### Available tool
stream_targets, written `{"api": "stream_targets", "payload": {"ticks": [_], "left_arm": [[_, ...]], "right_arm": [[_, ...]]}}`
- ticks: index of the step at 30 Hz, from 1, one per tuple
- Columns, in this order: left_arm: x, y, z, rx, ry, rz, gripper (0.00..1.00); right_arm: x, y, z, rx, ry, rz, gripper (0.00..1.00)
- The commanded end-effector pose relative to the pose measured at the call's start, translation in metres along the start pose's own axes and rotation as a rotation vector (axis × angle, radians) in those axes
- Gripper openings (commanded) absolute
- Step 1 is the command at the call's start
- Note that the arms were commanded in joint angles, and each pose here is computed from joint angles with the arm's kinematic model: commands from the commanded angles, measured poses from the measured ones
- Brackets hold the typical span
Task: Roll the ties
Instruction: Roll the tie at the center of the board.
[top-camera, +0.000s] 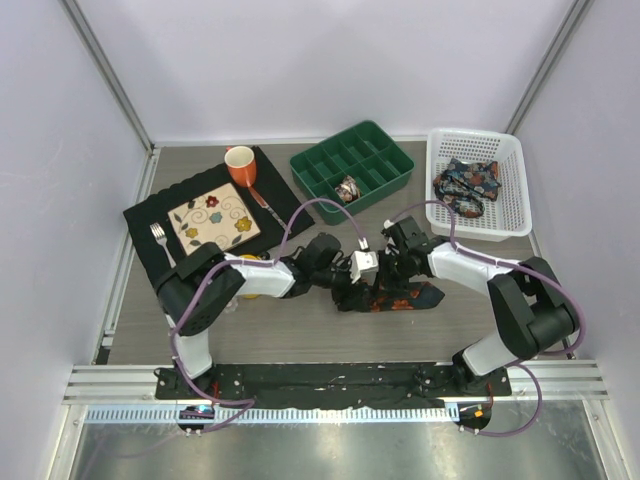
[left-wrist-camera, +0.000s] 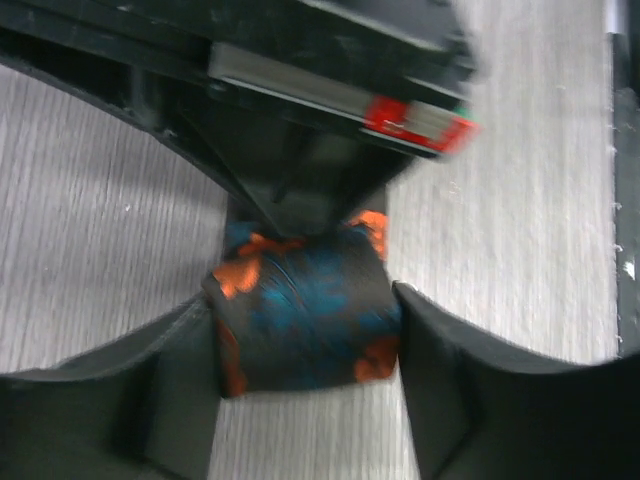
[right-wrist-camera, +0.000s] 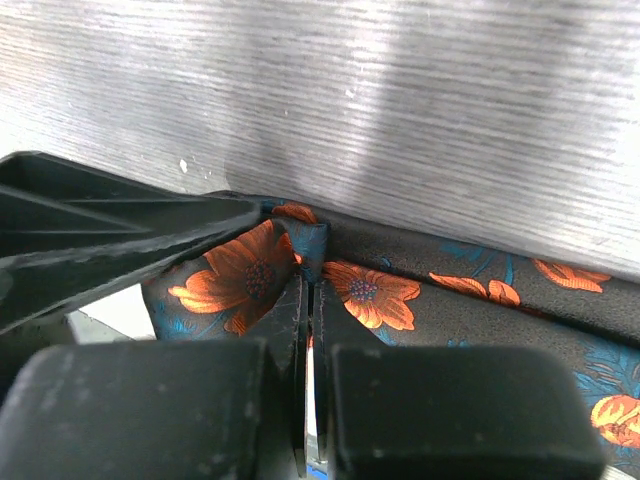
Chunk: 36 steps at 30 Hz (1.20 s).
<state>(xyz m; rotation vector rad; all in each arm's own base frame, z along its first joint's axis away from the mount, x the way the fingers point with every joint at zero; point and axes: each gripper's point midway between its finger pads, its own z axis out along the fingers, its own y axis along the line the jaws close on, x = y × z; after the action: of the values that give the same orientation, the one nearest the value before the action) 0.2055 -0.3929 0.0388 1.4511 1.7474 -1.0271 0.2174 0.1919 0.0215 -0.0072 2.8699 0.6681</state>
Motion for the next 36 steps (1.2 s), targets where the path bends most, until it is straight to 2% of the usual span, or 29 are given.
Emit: {"api": "stream_targets", "payload": {"ticks": [1, 5, 7, 10, 13, 18, 20, 21, 22, 27, 31, 36], "left_arm": [[-0.001, 0.011, 0.009, -0.05, 0.034, -0.048, 0.49], [0.026, 0.007, 0.004, -0.052, 0.098, -0.035, 0.26], [0.033, 0.007, 0.0, -0.064, 0.109, -0.01, 0.19], [0.041, 0.004, -0.006, -0.073, 0.12, -0.004, 0.17], [0.042, 0.003, -0.007, -0.072, 0.114, 0.0, 0.15], [0.032, 0.0, -0.008, -0.046, 0.089, 0.062, 0.15], [0.025, 0.001, -0.011, -0.042, 0.075, 0.122, 0.18], [0.021, 0.003, -0.012, -0.043, 0.067, 0.152, 0.24], [0.012, 0.001, -0.015, -0.033, 0.049, 0.185, 0.25], [-0.007, -0.004, -0.023, 0.037, 0.049, 0.265, 0.29], [0.01, -0.01, -0.025, 0.07, 0.103, 0.278, 0.32], [0.049, -0.004, -0.024, 0.043, 0.242, 0.261, 0.37]], "right_arm": [[0.022, -0.027, 0.001, 0.116, 0.044, -0.01, 0.01], [0.014, -0.016, -0.013, 0.047, 0.031, 0.04, 0.01], [0.009, -0.015, -0.024, 0.016, 0.013, 0.091, 0.07], [0.009, -0.005, -0.041, -0.028, -0.01, 0.139, 0.1], [0.025, -0.01, -0.038, -0.026, 0.02, 0.186, 0.09], [0.033, -0.033, -0.017, 0.055, 0.049, 0.184, 0.07], [0.037, -0.045, -0.007, 0.103, 0.079, 0.18, 0.06], [0.037, -0.051, -0.005, 0.126, 0.083, 0.168, 0.06], [0.038, -0.056, -0.001, 0.148, 0.093, 0.174, 0.05], [0.034, -0.062, 0.004, 0.163, 0.081, 0.203, 0.05], [0.033, -0.06, 0.003, 0.154, 0.074, 0.198, 0.05], [0.029, -0.048, -0.003, 0.094, 0.054, 0.184, 0.05]]}}
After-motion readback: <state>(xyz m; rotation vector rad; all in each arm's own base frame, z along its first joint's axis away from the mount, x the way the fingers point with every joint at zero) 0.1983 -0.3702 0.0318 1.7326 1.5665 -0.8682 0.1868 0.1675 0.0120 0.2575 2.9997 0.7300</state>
